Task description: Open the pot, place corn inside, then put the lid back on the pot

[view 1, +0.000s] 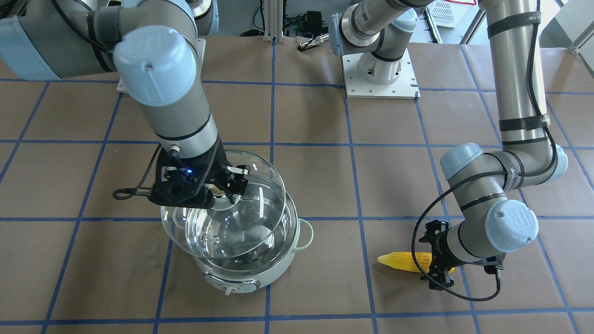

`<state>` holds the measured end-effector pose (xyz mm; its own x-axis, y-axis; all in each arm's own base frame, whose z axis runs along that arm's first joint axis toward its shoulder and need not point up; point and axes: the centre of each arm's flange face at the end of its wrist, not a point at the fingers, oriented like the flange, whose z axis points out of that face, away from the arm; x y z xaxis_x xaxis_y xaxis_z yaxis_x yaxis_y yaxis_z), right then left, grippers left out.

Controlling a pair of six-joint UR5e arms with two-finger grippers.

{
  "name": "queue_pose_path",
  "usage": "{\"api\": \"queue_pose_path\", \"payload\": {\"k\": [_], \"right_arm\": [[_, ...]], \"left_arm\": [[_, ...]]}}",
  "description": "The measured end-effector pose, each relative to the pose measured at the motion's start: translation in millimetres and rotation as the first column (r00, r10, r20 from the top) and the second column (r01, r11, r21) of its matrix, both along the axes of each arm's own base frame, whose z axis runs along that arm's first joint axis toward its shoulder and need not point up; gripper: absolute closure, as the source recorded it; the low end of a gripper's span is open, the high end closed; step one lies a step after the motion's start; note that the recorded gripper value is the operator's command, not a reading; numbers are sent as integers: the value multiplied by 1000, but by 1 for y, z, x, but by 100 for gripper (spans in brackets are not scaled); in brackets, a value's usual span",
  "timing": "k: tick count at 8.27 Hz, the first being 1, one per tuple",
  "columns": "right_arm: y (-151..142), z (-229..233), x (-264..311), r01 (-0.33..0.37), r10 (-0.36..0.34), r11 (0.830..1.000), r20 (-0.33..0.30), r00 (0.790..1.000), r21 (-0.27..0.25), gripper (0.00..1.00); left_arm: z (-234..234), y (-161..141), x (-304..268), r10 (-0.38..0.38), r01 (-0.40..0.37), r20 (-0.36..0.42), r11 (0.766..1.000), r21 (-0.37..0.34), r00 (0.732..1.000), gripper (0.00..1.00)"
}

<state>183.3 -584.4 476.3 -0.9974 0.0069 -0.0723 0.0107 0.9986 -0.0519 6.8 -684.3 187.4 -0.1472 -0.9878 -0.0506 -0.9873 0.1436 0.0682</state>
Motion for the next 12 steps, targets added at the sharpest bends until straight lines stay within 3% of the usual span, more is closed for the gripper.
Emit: {"api": "queue_pose_path", "payload": {"k": [3, 6, 9, 12], "right_arm": [[22, 51, -112, -140, 139, 990, -76, 987, -8, 78], [30, 58, -218, -222, 222, 975, -104, 970, 15, 80], [29, 50, -241, -250, 252, 968, -99, 963, 30, 81], [30, 49, -245, -253, 255, 967, -103, 961, 35, 82]], "left_arm": [[10, -1, -1, -8, 8, -2, 1000, -22, 1000, 100], [92, 11, -12, 55, -51, 28, 990, -130, 998, 100], [174, 37, -101, 70, -65, 13, 967, -245, 997, 100], [189, 69, -215, 49, -54, -23, 963, -264, 999, 100]]}}
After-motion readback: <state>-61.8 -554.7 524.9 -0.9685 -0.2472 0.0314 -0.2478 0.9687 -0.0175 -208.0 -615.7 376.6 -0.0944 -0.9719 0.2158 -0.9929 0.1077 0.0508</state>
